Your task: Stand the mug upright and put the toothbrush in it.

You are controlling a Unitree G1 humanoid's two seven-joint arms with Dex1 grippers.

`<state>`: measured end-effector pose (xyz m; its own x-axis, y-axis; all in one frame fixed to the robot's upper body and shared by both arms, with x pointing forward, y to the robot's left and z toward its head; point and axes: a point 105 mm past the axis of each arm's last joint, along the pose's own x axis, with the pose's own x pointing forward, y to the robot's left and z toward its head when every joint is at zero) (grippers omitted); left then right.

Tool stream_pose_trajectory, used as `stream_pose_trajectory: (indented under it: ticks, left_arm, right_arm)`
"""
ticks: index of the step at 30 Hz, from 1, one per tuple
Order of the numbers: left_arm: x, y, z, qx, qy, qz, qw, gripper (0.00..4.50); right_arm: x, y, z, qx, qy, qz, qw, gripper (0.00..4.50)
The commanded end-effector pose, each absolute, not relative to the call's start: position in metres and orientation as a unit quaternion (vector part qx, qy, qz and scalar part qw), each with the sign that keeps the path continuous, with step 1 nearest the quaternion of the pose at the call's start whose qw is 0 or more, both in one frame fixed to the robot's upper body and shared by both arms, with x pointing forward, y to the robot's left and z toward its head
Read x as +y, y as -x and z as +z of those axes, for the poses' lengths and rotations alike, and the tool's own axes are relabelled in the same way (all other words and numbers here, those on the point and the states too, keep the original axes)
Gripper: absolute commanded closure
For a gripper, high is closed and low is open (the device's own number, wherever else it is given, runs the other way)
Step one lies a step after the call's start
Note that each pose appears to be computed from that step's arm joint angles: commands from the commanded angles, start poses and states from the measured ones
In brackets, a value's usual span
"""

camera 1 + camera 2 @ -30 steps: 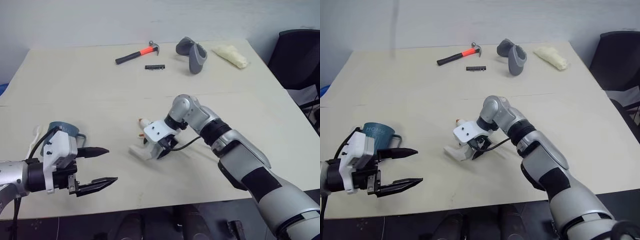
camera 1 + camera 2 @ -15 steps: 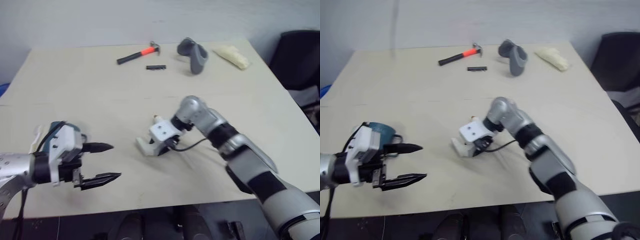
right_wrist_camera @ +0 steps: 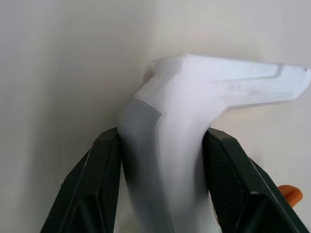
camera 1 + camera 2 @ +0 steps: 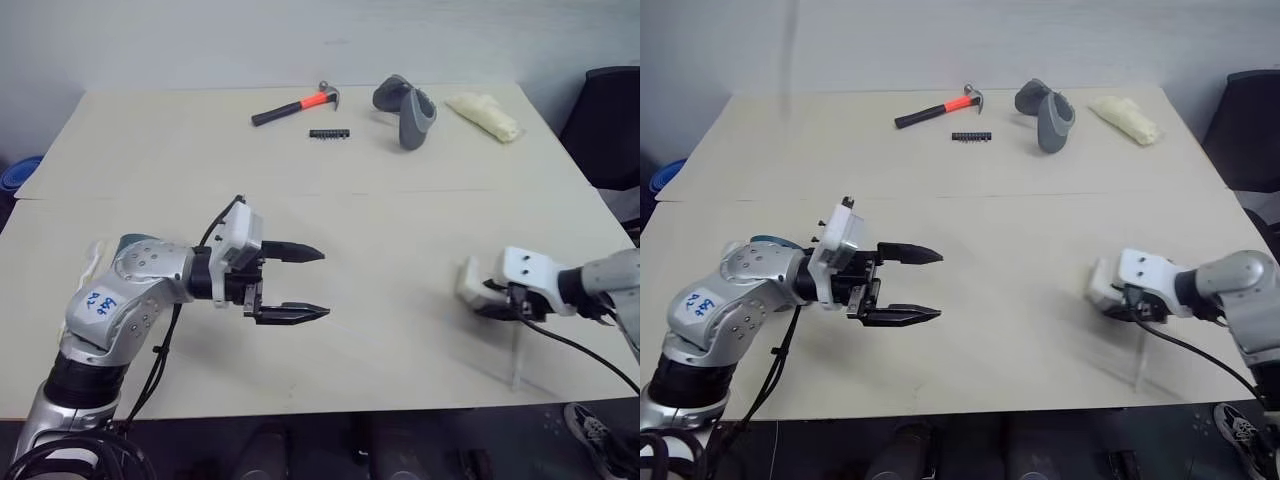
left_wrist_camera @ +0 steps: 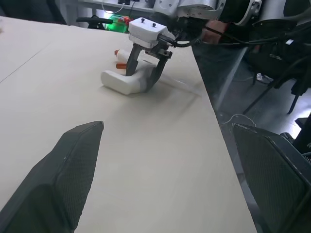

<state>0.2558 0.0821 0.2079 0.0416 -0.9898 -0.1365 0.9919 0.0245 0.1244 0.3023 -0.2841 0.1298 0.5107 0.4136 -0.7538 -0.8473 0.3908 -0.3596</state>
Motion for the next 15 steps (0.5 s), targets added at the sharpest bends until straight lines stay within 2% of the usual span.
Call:
stream_pose_trajectory:
  ticks: [1,5,9,15]
  left_arm:
    - [0.074,-0.252,0.212,-0.010,-0.110,-0.713,0.693,0.00]
    - [0.072,-0.254,0.212,-0.012,-0.112,-0.717,0.688,0.00]
    - [0.073,-0.254,0.212,-0.011,-0.114,-0.715,0.690,0.00]
    - [0.080,-0.254,0.211,-0.004,-0.115,-0.703,0.702,0.00]
  right_arm:
    - [-0.338,-0.301,0.137,0.303,0.371,0.305,0.823,2.41]
    - [-0.350,-0.307,0.132,0.286,0.334,0.278,0.854,2.41]
    - [-0.359,-0.312,0.120,0.296,0.335,0.262,0.855,2.41]
    - [-0.347,-0.322,0.129,0.269,0.330,0.270,0.863,0.53]
